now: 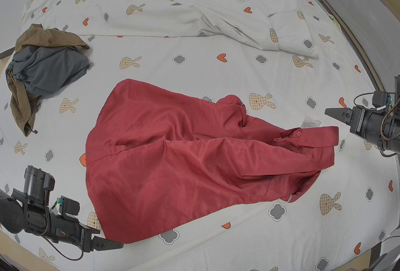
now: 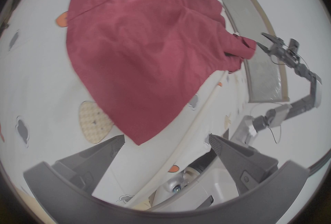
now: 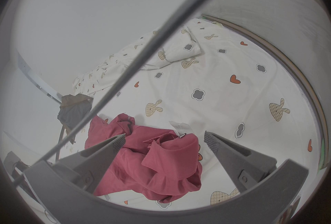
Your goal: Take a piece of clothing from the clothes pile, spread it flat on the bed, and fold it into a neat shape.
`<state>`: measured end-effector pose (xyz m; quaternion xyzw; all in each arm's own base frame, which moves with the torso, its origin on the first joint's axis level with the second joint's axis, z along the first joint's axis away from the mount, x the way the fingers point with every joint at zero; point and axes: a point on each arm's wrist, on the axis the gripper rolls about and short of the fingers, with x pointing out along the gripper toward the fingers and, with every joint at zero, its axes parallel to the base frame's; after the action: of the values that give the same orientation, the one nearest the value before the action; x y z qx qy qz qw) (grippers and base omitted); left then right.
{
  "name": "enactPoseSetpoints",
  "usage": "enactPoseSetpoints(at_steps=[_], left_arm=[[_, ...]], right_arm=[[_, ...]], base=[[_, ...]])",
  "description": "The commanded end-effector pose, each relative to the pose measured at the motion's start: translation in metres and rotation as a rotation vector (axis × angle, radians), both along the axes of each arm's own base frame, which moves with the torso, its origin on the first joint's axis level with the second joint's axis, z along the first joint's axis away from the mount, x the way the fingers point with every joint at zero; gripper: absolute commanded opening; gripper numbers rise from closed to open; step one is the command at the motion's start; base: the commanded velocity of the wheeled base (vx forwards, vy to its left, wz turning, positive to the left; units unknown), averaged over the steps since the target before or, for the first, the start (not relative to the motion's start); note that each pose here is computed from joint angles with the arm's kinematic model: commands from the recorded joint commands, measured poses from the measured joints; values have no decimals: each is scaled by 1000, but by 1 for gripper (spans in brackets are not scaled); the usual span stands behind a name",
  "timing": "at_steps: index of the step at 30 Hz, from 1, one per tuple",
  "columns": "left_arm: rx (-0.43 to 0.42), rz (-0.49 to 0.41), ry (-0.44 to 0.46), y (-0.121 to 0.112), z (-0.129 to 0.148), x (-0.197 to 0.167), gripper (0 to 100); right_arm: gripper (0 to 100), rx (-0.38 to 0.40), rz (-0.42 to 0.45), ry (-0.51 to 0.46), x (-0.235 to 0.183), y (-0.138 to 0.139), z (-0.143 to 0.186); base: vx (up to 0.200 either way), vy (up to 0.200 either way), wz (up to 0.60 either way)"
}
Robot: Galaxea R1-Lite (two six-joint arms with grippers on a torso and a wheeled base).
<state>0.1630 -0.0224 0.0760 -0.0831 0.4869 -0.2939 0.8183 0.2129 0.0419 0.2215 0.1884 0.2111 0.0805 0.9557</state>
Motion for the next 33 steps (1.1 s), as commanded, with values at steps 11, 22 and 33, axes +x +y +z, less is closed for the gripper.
enactPoseSetpoints(at_steps=[11, 22, 33], left_arm=[[15, 137, 46, 7, -33, 10, 100], [5, 183, -7, 5, -64, 29, 100], [-143, 263, -132, 1, -44, 44, 100]], right_arm=[[100, 6, -9, -25, -5, -3, 5], [100, 5, -9, -22, -4, -3, 5], [100, 4, -9, -13, -4, -3, 2]], base=[[0, 0, 0], [0, 0, 0], [0, 0, 0]])
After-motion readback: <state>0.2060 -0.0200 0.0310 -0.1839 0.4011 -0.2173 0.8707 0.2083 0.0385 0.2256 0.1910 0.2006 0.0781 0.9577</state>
